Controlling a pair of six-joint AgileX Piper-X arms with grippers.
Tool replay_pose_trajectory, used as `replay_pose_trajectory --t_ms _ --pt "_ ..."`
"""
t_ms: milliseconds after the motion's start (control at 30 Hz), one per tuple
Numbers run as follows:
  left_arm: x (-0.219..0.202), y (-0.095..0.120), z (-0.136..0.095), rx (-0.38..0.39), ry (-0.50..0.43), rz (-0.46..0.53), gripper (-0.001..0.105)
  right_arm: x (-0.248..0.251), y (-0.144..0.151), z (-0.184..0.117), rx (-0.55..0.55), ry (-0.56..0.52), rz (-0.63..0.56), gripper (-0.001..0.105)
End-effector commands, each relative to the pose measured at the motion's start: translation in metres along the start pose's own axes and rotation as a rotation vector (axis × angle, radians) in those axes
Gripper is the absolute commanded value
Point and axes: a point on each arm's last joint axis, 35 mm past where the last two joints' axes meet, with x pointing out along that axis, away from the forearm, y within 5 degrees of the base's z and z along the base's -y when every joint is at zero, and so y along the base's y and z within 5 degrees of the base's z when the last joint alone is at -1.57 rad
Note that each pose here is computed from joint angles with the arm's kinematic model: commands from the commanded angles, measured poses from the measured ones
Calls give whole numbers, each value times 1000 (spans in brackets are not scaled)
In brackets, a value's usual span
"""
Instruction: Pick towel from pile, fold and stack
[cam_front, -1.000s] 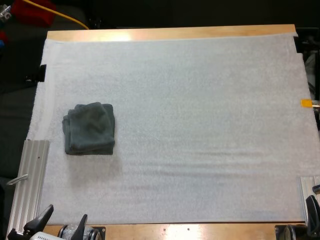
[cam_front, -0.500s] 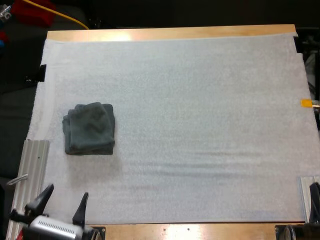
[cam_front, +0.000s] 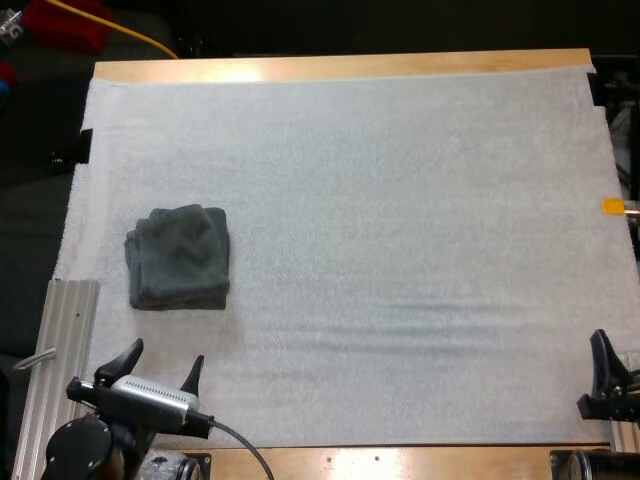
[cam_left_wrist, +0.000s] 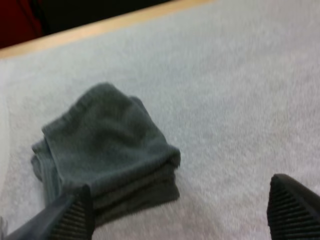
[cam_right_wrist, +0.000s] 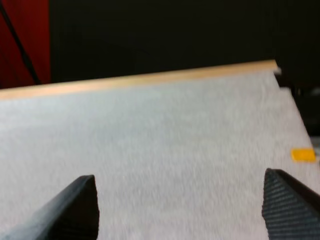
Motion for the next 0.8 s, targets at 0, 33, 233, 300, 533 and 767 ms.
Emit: replay_pose_trajectory --t_ms 0,33,233,300,533,767 --pt "3 1 1 -1 5 11 69 5 -1 0 -12 10 5 67" --pt "4 1 0 -1 9 11 69 8 0 -4 -9 24 8 67" --pt "5 1 3 1 -17 10 69 19 -1 -16 -2 78 -15 67" --pt "7 1 1 1 -10 10 69 22 -1 -20 -1 93 -24 67" --pt "9 1 1 1 -16 10 69 30 0 -30 10 130 -16 67" --pt "9 1 1 1 -16 10 69 32 0 -33 18 143 -13 67"
